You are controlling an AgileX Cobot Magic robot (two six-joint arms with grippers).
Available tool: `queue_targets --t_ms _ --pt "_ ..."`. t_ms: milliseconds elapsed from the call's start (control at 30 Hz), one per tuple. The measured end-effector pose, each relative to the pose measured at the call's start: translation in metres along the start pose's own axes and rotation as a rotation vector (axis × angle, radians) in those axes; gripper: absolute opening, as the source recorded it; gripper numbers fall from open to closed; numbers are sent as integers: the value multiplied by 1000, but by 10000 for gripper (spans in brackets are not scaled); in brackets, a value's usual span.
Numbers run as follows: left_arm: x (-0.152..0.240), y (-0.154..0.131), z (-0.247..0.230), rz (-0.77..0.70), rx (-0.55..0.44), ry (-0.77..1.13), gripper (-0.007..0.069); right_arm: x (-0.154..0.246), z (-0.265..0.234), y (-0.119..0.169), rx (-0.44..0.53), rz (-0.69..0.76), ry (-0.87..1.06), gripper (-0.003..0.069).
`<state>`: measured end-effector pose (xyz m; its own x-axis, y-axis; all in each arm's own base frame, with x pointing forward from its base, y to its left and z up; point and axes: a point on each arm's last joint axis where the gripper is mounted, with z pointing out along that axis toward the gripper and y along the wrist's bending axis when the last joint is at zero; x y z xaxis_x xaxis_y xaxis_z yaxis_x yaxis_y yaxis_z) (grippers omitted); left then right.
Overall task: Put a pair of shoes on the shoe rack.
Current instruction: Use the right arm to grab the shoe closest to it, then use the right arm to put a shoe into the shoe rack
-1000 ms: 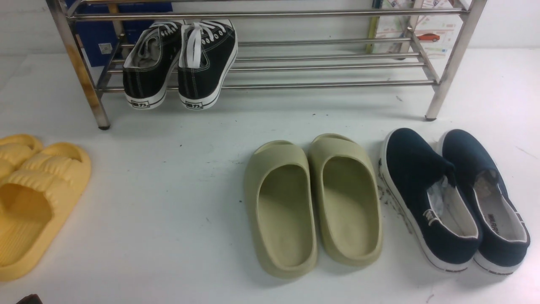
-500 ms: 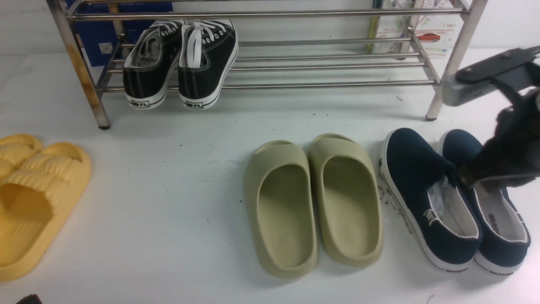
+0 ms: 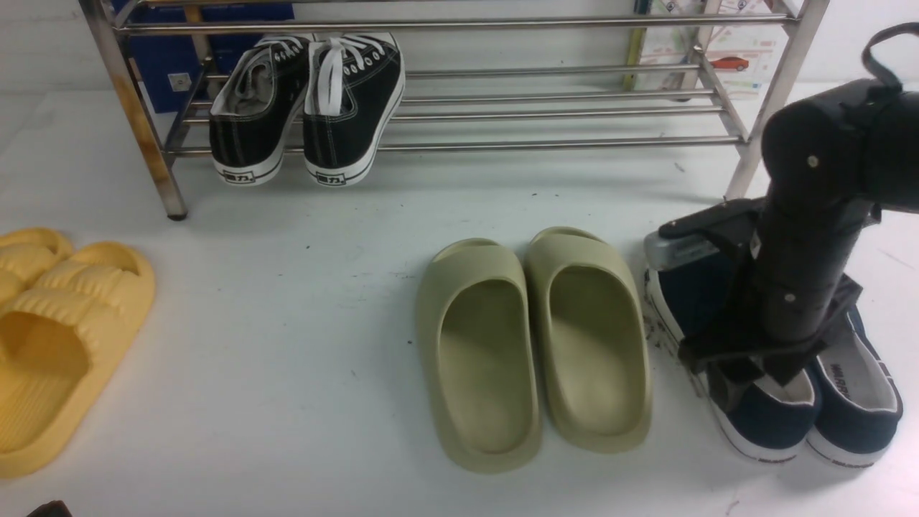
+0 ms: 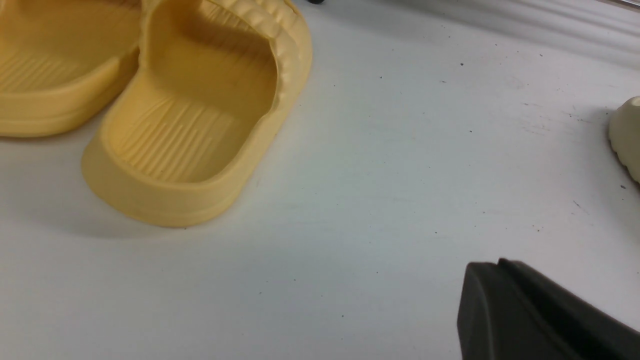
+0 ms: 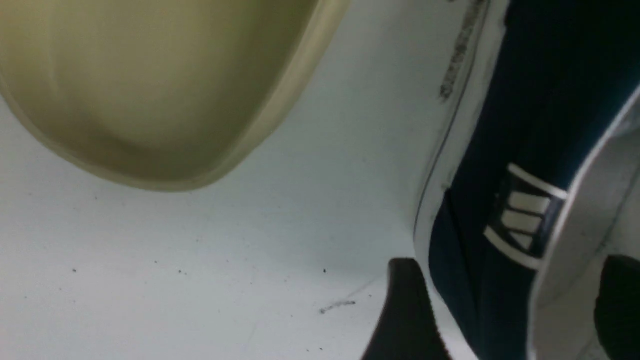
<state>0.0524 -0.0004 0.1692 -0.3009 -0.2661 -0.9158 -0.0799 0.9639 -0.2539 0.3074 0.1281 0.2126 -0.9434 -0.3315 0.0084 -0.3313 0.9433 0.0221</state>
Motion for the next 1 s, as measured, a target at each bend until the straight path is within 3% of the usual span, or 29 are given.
queue_targets --t_ms 133,333,600,1000 --pt "0 0 0 0 0 0 20 -4 15 4 -1 -8 42 398" --pt "0 0 0 0 0 0 25 -5 17 13 26 -21 34 61" --pt "0 0 0 0 0 0 27 0 5 16 25 -2 14 47" --pt "0 0 0 0 0 0 31 25 -72 19 -14 42 -128 47"
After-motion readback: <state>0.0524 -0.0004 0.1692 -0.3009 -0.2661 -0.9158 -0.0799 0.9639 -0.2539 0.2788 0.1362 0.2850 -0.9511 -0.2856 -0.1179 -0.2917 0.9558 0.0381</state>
